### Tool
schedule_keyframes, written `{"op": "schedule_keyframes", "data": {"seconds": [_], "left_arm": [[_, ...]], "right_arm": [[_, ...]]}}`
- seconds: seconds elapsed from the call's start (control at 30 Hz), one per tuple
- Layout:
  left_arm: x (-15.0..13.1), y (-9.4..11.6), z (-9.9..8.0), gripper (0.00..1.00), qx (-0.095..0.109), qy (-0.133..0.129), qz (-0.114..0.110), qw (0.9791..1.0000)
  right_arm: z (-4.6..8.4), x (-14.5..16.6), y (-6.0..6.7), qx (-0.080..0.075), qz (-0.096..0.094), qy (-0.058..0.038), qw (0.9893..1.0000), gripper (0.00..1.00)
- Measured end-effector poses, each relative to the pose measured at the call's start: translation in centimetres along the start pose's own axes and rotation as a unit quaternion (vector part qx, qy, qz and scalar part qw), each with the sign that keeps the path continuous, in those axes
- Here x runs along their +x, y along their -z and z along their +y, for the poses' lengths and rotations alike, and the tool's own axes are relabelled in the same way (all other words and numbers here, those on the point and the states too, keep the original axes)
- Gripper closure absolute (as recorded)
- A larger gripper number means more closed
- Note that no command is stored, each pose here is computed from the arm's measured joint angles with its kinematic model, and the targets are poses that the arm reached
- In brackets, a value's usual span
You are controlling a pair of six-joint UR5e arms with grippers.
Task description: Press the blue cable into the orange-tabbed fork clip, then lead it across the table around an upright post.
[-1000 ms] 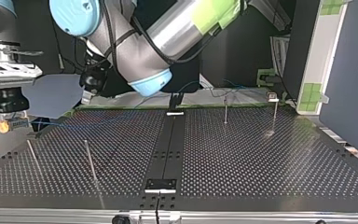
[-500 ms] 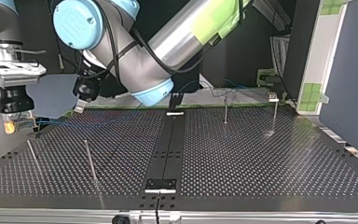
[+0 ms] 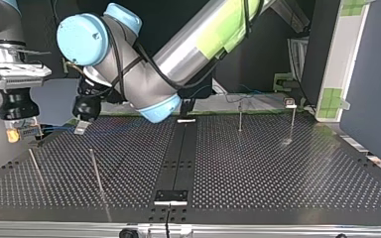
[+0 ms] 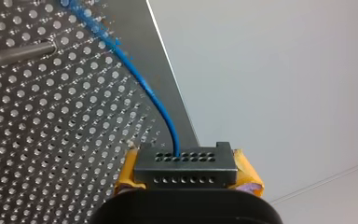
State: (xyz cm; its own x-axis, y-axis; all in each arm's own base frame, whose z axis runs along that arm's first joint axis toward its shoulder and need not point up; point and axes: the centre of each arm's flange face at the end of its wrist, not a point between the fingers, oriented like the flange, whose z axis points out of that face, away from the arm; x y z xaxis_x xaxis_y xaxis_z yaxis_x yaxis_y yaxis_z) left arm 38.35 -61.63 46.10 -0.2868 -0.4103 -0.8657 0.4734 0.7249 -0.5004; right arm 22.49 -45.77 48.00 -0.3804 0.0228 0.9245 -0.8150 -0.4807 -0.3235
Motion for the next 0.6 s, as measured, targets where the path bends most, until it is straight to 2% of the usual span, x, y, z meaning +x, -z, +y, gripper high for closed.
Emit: {"op": "schedule_keyframes", "data": {"seconds": [0.2, 0.4, 0.6], "left_arm": [[-0.5, -0.6, 0.5, 0.01, -0.008, 0.017, -0.009, 0.9998], [-1.6, -1.2, 1.0, 0.01, -0.014, 0.021, -0.026, 0.9993], [-1.4, -2.2, 1.8, 0.01, -0.021, 0.022, -0.030, 0.9991]], "right_arm": [[-0.2, 0.2, 0.0, 0.005, 0.001, 0.0000, 1.0000, 1.00], [-0.5, 0.2, 0.1, 0.008, 0.001, 0.0009, 1.0000, 1.00], [-0.7, 0.3, 0.1, 0.010, 0.001, 0.0016, 0.9999, 1.00]]}}
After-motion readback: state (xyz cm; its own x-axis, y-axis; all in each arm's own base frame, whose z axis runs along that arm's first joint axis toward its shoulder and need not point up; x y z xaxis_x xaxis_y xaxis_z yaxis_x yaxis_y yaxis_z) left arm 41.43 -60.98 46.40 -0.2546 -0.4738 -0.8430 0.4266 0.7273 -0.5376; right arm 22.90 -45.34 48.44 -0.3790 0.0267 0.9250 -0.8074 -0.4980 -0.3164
